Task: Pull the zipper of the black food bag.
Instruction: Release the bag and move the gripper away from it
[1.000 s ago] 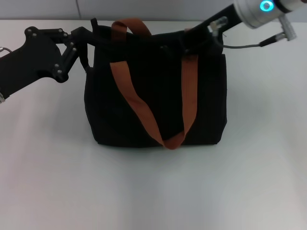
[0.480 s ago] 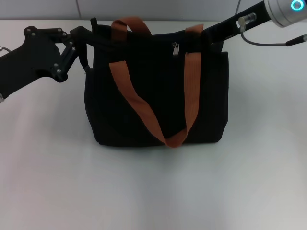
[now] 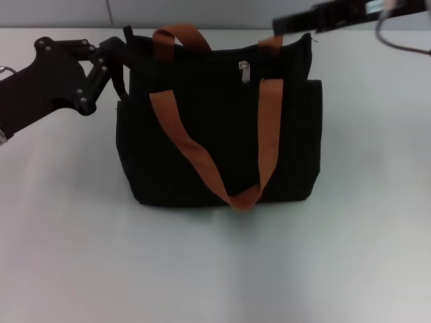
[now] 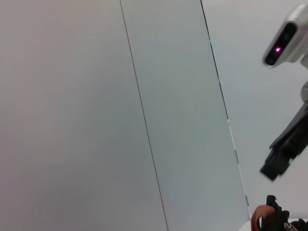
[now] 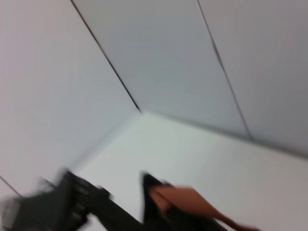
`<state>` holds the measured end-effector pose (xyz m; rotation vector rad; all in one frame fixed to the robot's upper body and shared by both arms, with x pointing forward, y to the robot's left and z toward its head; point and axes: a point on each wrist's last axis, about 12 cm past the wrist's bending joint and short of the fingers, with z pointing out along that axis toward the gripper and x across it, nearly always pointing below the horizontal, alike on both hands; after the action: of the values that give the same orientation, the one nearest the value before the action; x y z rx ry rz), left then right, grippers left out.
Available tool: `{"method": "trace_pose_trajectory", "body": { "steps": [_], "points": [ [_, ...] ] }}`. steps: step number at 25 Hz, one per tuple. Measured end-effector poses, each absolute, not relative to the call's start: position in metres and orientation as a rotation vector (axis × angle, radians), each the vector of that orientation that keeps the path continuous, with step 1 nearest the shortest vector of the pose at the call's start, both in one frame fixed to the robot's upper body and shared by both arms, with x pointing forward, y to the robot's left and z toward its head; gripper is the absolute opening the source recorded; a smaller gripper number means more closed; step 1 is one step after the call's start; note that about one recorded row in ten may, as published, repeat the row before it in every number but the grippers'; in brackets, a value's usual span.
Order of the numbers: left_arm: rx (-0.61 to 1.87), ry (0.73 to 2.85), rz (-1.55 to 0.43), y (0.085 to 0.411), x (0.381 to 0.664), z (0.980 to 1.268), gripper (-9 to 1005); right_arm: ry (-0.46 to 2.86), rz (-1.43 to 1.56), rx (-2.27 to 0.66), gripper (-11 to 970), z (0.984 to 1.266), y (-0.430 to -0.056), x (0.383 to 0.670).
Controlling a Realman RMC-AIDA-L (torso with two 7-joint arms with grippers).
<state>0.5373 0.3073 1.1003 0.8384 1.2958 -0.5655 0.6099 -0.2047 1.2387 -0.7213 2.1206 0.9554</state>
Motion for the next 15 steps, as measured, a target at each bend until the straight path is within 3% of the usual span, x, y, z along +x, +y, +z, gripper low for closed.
{"method": "trace_pose_trajectory", "body": {
  "steps": [2,8,12,15],
  "points": [
    [0.832,1.3,-0.574,0.307,0.537,1.1,45,2.015,1.023,-0.705,8,1.237,-0.219,0.604],
    [0.82,1.311,-0.587,0.307,0.536,1.099,53,1.679,1.184,-0.726,237,1.216,-0.262,0.578],
    [0.808,1.32,-0.602,0.307,0.536,1.098,58,1.521,1.262,-0.747,423,1.185,-0.284,0.56],
    [0.804,1.327,-0.612,0.306,0.536,1.098,61,1.472,1.273,-0.748,498,1.159,-0.288,0.55]
  ]
}}
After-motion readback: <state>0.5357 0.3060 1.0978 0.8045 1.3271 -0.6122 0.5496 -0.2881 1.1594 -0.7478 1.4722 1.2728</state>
